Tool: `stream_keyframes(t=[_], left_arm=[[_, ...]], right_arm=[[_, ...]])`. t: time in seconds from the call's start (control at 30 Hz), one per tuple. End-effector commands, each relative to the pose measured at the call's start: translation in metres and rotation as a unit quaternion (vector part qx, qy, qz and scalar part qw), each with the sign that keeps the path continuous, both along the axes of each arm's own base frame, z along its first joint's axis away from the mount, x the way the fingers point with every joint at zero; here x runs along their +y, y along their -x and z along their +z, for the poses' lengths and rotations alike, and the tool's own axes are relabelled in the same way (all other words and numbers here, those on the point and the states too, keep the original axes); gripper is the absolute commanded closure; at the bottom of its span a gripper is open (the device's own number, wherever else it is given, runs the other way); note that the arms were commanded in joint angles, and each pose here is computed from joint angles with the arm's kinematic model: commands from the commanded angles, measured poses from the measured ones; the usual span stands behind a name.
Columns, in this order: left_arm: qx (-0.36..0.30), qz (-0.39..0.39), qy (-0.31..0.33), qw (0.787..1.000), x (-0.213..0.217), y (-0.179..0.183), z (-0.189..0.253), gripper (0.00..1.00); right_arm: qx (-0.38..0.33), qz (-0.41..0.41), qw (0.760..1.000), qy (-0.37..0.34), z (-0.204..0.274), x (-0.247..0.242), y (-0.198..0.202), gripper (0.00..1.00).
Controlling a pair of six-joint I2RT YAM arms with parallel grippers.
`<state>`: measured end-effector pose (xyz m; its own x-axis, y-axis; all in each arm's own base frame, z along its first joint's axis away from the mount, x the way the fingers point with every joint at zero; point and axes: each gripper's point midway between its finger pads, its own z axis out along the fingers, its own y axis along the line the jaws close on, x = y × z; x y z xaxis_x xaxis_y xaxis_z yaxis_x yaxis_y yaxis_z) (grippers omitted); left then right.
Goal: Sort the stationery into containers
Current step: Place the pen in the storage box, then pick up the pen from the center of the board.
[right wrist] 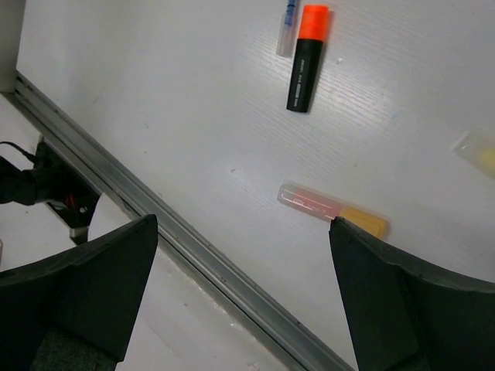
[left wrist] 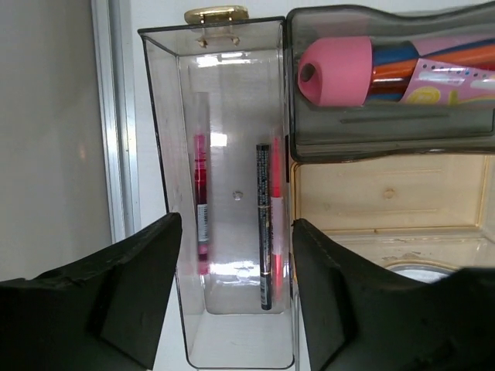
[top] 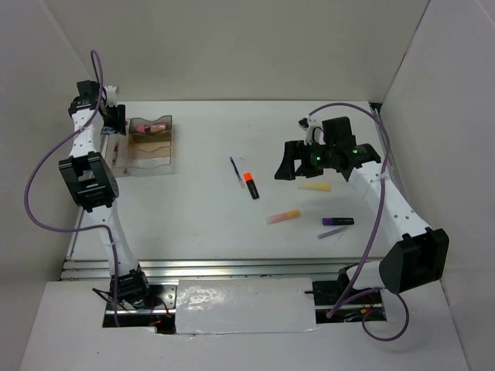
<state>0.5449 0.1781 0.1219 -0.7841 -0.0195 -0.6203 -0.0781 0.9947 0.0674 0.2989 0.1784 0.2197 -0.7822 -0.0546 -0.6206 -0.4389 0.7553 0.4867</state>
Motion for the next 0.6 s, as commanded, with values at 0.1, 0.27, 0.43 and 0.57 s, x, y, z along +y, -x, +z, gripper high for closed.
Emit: stream_keyframes(t=[0.1, 0.27, 0.43, 0.57], left_arm=[[-0.097, -0.03, -0.006, 0.995, -0.012, -0.002, 0.097, 0.27], [-0.109, -0.109, 0.014, 0.988, -0.058, 0.03, 0.129, 0.28], [-0.07, -0.217, 0.085, 0.97, -0.129, 0.07, 0.114, 0.3], [-0.042, -0.281, 0.159, 0.946, -0.175, 0.093, 0.106, 0.36]], right_arm=[[-0.018, 0.028, 0.994, 0.107, -0.01, -0.036, 0.014, 0.04], [-0.037, 0.082, 0.961, 0.263, -0.051, -0.092, 0.041, 0.09], [-0.026, 0.201, 0.901, 0.385, -0.093, -0.138, 0.079, 0.13], [-0.024, 0.274, 0.871, 0.406, -0.113, -0.149, 0.1, 0.15]])
